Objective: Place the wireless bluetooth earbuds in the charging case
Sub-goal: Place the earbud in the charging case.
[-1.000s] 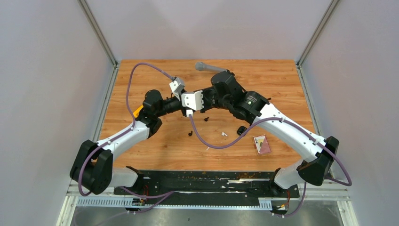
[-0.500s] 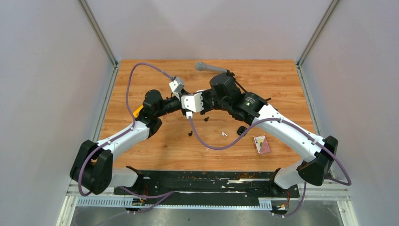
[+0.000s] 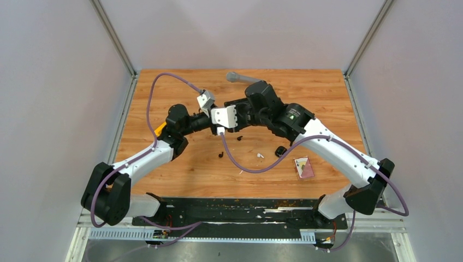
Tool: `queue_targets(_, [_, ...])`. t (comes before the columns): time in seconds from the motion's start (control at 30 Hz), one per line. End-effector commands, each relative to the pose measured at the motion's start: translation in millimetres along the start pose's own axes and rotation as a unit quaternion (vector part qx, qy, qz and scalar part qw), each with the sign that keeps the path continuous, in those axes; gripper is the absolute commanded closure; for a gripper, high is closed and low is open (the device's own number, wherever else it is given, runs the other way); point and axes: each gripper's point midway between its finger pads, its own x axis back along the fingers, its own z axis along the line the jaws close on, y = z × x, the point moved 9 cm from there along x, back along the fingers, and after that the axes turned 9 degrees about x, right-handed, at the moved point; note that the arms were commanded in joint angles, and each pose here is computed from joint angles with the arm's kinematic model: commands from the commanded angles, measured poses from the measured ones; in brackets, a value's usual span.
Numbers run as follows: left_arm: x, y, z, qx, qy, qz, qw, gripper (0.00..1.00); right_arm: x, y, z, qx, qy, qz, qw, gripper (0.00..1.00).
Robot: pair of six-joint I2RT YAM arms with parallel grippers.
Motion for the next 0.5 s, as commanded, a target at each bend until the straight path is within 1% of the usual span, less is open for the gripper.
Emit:
queue_targets(0.0, [0,27,-9,-0.062,-0.019,-0.044,0.997,1.00,28,9,-7,-0.048,0.048,-0.040,0.997,0.56])
queue_targets(0.07, [0,27,-7,-0.064,-0.017,-0.044,0.997,1.00,41,10,-8,-0.062,0.062,-0.055,0.995,0.54])
queue_targets(0.17, [1,26,-6,-0.067,-0.017,-0.042,0.997,1.00,58,9,-12,-0.091,0.057,-0.071,0.992,0.51])
queue_targets(0.23, [1,25,-5,-0.067,-0.017,-0.040,0.997,1.00,67,2,-17,-0.136,0.043,-0.075,0.987,0.50])
queue_targets(0.27, [2,25,-6,-0.066,-0.018,-0.040,0.997,1.00,71,-7,-19,-0.171,0.034,-0.074,0.982,0.50])
queue_targets(0.33, [3,27,-6,-0.066,-0.019,-0.041,0.997,1.00,73,-30,-14,-0.259,0.029,-0.066,0.963,0.51])
queue_targets(0.4, [5,28,-6,-0.065,-0.018,-0.040,0.997,1.00,71,-59,-2,-0.347,0.021,-0.046,0.937,0.52])
queue_targets(0.47, [9,30,-4,-0.061,-0.012,-0.042,0.997,1.00,68,-84,17,-0.404,0.032,-0.031,0.914,0.55])
